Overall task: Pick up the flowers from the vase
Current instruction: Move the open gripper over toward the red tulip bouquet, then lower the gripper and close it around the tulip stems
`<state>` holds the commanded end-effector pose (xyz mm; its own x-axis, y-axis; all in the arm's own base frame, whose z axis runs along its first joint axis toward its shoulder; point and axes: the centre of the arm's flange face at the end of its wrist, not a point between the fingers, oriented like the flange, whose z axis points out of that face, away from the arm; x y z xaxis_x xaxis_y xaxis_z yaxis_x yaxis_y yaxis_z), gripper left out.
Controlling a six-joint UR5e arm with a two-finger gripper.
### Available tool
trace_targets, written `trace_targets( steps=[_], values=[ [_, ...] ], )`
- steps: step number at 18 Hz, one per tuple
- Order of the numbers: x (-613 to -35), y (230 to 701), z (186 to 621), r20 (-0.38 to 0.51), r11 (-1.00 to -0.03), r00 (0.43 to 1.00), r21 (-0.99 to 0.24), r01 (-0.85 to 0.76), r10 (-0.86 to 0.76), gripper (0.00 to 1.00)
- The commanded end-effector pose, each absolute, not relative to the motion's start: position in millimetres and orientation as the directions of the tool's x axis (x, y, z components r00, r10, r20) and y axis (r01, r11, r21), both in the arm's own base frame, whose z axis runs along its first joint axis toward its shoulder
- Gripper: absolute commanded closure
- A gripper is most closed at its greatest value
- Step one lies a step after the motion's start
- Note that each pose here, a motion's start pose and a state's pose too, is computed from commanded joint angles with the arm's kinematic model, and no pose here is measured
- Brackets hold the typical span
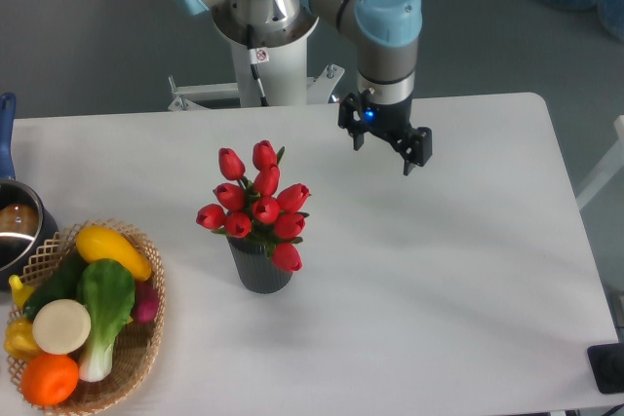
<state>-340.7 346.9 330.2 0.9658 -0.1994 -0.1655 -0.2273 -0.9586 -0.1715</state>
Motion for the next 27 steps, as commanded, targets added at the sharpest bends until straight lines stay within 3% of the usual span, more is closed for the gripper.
trace_targets(
  steps=[11, 19, 23, 27],
  values=[
    [-283, 351, 350, -0.137, -0.842, 0.964, -0.468, -0.267, -0.23, 0.0],
    [-269, 361, 354, -0.117, -0.804, 0.96, -0.526, -0.277, -0.254, 0.0],
    [-271, 385, 344, -0.03, -0.706, 0.954, -0.665, -0.243, -0.299, 0.0],
    [-312, 426, 347, 0.026, -0.674, 0.957, -0.715, -0.184, -0.288, 0.0]
  ],
)
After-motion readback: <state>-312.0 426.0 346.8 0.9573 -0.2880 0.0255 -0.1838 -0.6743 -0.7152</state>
